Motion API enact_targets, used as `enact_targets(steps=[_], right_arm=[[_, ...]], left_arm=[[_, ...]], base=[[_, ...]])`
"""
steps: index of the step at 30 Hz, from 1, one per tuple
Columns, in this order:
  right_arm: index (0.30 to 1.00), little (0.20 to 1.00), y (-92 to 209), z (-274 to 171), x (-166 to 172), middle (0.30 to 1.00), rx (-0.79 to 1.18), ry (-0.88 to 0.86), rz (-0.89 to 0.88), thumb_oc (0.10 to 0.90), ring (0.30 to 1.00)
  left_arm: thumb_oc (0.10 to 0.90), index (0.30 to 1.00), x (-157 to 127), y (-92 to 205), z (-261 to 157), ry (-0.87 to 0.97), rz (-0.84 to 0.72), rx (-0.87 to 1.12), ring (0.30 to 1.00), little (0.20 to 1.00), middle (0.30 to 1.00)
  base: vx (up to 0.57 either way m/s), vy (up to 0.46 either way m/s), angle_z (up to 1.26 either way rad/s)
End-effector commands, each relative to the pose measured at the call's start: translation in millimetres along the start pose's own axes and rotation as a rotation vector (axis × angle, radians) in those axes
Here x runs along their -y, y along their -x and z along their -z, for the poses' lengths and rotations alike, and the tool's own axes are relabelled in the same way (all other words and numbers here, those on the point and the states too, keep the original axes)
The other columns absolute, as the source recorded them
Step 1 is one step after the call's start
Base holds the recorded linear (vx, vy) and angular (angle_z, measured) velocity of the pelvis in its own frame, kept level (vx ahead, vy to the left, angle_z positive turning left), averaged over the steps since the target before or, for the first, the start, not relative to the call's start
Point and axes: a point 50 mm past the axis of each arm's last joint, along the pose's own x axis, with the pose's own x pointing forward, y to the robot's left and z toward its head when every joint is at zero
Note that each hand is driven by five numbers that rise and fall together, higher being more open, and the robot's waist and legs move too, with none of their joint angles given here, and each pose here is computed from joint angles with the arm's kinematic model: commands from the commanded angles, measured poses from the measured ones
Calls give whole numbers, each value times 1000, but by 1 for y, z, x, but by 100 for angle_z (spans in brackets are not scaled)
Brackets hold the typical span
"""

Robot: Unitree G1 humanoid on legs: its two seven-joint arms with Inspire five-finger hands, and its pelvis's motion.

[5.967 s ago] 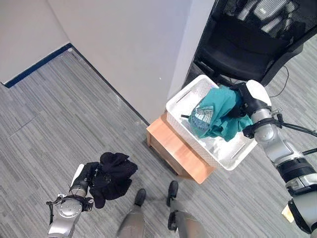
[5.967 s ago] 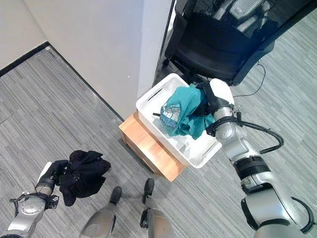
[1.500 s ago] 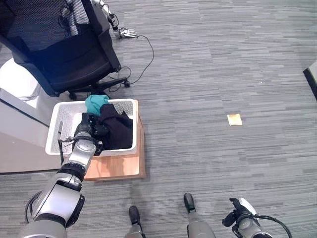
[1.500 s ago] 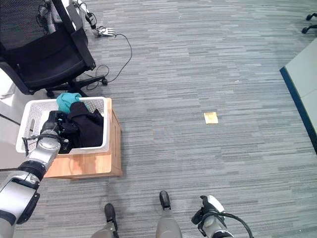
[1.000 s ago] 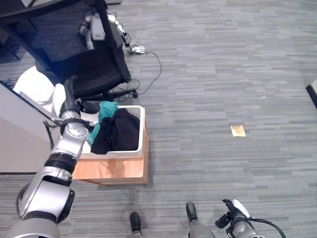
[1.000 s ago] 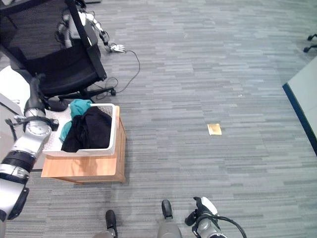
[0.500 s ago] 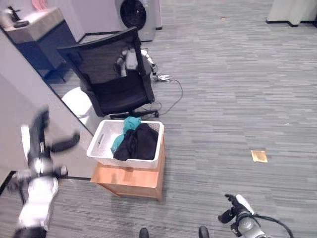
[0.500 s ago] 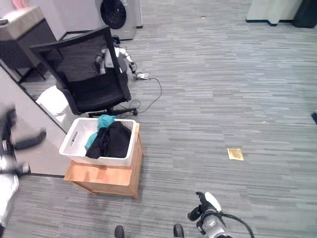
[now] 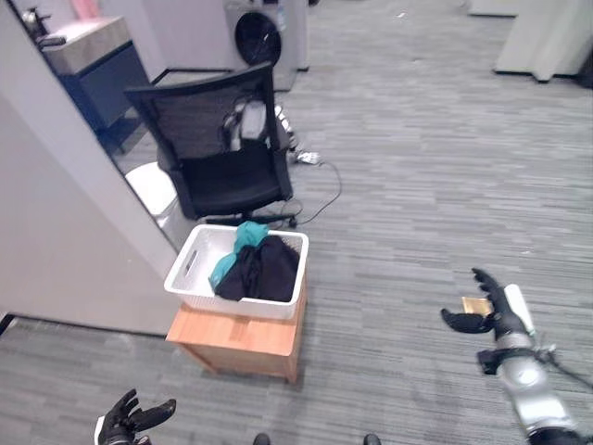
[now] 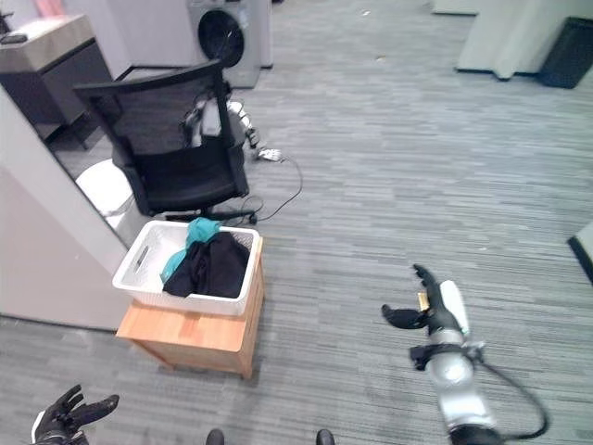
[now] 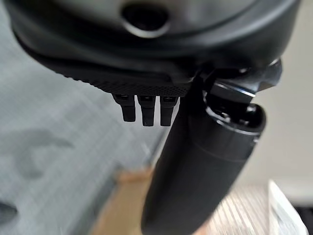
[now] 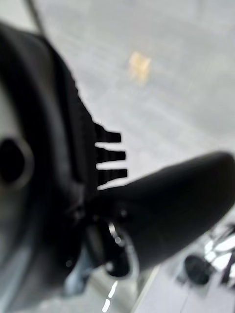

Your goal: Pick up bed clothes into laundry basket.

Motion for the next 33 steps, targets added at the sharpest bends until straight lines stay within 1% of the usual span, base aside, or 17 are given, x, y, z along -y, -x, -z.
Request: enact_targets(steps=[1,2,3,4,8,9,11,13,14,16,19,21,25,29,30,31,33], right_arm=[[900,900,-7,-16,12,900,87,-24,43,800,900],[900,900,-6,-15,-1,900,82,-53,23,800,900],[900,900,-6,-15,-1,900,82,-53,23,800,900],[900,900,-6,-15,-10,900,79,-27,-9,800,900],[900,900,-6,-15,-18,900,70,-8,-28,800,900],[900,900,-4,-6,-23,900,22,11,-26,800,900],[900,900,-7,-5,-23,900,10,16,-15,800,900],[900,900,-13,-10,-23,900,18,45,-17,800,900],[900,900,-18,-14,-19,900,29,102,-5,800,900],[900,900,-19,-15,-16,900,33,140,-8,800,900],[900,900,-25,-20,-9,900,36,194,18,800,900],[900,900,-25,-20,-10,900,34,196,21,800,900],[900,900,-18,-9,-13,900,0,206,-9,800,900],[900,900,-7,11,-15,900,-61,195,-34,800,900],[900,900,-6,9,-17,900,-45,187,-54,800,900],[900,900,-6,9,-17,900,-45,187,-54,800,900],[900,900,-7,-2,-28,900,-5,154,-81,800,900]], left_arm=[[800,900,23,-9,-53,-34,51,229,900,900,900],[800,900,45,-5,-58,-41,117,272,900,900,900],[800,900,45,-5,-59,-41,117,272,900,900,900],[800,900,60,1,-64,-17,173,311,900,900,900],[800,900,71,6,-77,-39,215,371,900,900,900],[800,900,80,11,-88,-77,250,427,900,900,900],[800,900,83,12,-91,-69,257,440,900,900,900],[800,900,83,12,-94,-42,258,448,900,900,900],[800,900,82,10,-89,-23,249,426,900,900,900],[800,900,81,11,-88,-10,244,421,900,900,900],[800,900,78,8,-83,22,217,389,900,900,900],[800,900,75,8,-83,18,208,389,900,900,900],[800,900,62,6,-80,12,184,369,900,900,900],[800,900,66,6,-71,-43,217,327,900,900,900],[800,900,67,7,-67,-94,244,322,900,900,900],[800,900,67,7,-67,-94,244,321,900,900,900],[800,900,65,6,-77,-129,240,358,900,900,900]], base=[[-36,30,-17],[-33,10,-16],[-122,28,-10],[-92,18,-2],[-170,-17,10],[-184,-70,59],[-249,-110,203],[-381,-284,144],[-340,-294,41],[-234,-257,82],[-449,-240,169],[-465,-194,264],[-510,-190,154],[-385,42,217],[-320,107,213],[-373,174,151],[-455,213,118]])
